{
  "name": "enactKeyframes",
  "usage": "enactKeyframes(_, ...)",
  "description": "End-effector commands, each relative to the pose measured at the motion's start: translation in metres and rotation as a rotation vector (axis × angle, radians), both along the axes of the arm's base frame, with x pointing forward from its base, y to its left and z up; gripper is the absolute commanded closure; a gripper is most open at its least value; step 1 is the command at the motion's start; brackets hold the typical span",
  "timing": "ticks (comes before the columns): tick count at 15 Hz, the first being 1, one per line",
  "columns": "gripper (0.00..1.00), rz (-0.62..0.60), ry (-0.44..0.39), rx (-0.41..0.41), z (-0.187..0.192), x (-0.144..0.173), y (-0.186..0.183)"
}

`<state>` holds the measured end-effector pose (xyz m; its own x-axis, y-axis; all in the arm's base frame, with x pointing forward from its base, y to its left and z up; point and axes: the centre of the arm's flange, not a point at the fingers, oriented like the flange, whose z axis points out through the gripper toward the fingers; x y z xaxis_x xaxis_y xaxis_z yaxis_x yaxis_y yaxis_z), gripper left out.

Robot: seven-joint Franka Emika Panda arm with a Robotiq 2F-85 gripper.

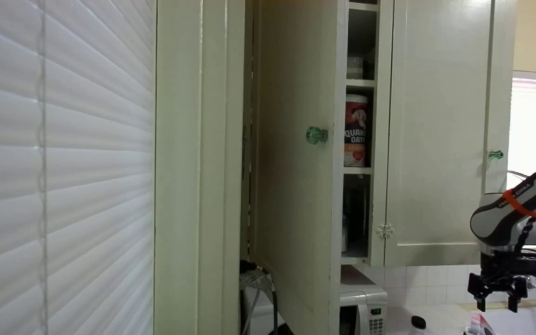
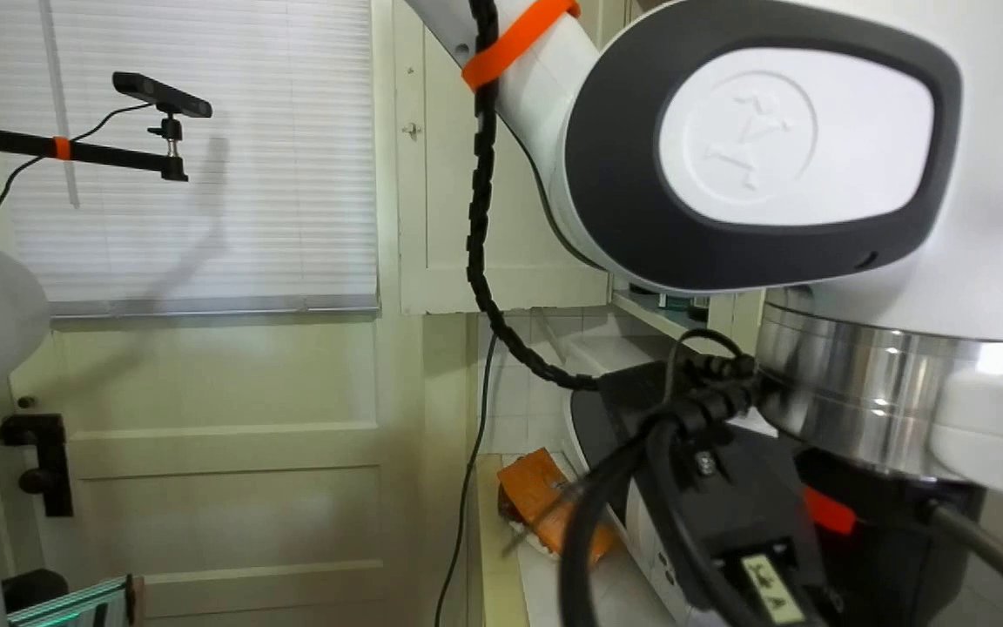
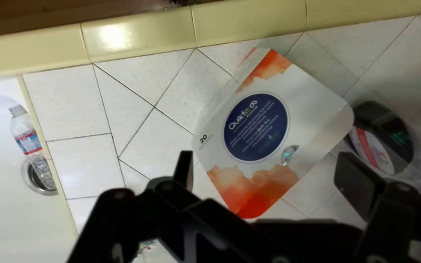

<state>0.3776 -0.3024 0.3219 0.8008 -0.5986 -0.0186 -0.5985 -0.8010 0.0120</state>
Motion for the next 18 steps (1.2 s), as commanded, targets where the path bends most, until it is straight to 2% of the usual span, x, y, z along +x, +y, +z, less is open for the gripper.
enactKeyframes(1,0.00,0.198,-0.040,0.029,-0.013,0.005,0.004)
enactKeyframes(4,0.00,0.376,-0.034,-0.007,-0.028,0.015,0.006)
enactKeyframes(9,0.02,0.645,-0.117,-0.046,-0.049,0.028,0.008)
enactKeyframes(10,0.18,0.693,-0.135,-0.045,-0.052,0.031,0.009)
enactKeyframes(11,0.27,0.730,-0.159,-0.054,-0.055,0.034,0.011)
enactKeyframes(12,0.27,0.763,-0.185,-0.067,-0.056,0.037,0.014)
enactKeyframes(14,0.44,0.814,-0.225,-0.072,-0.059,0.043,0.017)
enactKeyframes(16,0.59,0.841,-0.211,-0.051,-0.064,0.046,0.020)
enactKeyframes(18,0.75,0.822,-0.119,-0.030,-0.066,0.044,0.022)
